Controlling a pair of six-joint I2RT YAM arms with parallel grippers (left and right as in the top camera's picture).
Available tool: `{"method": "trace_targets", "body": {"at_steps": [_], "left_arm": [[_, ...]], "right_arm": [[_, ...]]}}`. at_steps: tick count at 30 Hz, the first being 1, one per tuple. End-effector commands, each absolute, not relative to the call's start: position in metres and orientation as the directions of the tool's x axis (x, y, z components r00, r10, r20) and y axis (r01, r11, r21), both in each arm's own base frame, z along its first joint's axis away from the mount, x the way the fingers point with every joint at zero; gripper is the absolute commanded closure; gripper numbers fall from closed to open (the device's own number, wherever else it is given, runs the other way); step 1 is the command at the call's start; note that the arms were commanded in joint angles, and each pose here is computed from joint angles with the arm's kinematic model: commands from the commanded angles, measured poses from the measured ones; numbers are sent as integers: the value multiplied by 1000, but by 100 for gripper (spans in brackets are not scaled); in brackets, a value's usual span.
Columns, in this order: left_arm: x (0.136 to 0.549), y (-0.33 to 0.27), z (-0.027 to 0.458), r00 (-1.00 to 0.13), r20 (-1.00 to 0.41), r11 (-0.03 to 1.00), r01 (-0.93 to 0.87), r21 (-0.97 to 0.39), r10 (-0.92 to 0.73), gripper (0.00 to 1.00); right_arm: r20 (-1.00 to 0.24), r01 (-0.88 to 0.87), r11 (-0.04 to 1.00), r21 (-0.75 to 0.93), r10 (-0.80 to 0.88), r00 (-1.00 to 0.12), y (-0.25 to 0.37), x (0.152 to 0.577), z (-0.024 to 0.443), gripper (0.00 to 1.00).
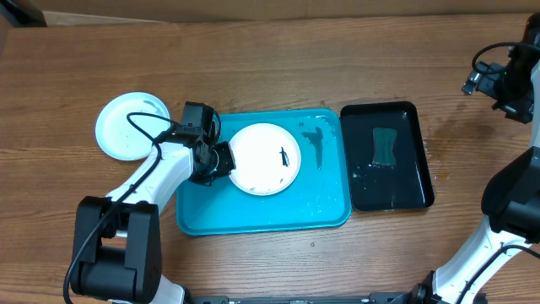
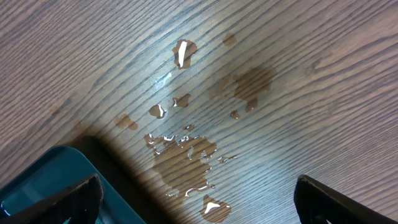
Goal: Clean dirty plates on tray and stack at the side
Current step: 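Lower right gripper into the black tray and grasp the green sponge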
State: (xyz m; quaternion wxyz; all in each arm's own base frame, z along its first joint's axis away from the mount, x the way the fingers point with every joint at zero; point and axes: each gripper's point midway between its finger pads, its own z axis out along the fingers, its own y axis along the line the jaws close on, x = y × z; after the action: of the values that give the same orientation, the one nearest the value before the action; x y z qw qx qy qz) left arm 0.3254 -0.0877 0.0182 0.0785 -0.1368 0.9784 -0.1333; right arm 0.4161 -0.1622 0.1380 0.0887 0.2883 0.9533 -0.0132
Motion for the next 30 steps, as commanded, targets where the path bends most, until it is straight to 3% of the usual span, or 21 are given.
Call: {"method": "trace_targets", "body": {"at_steps": [1,6,9,16,19,30], "left_arm": [[327,-89,19,-958,-127,938,-217,-271,-258,85],[324,-88,13,-960,-106,938,-223,-264,-258,88],[324,-89,13,-960,-106,938,-222,-268,-258,90],[324,-89,13,-961,-104,938,-223,-267,-258,94],[323,-89,13,-961,-103,938,-223,-266,-258,96],[320,-88,12,-962,-92,938,-227,-261,-258,96]], "right_arm": [[-193,557,830,24,551,-812,-164,416,144,0],[-246,553,831,52,547,-800,-167,430,147,0],[-302,514,838,184,546,-782,-155,457,154,0],[-156,411,788,459,527,-836,-95,452,163,0],[-111,332,774,539,456,-883,-69,444,169,16],[92,206,937,283,187,-978,-15,382,147,20]]}}
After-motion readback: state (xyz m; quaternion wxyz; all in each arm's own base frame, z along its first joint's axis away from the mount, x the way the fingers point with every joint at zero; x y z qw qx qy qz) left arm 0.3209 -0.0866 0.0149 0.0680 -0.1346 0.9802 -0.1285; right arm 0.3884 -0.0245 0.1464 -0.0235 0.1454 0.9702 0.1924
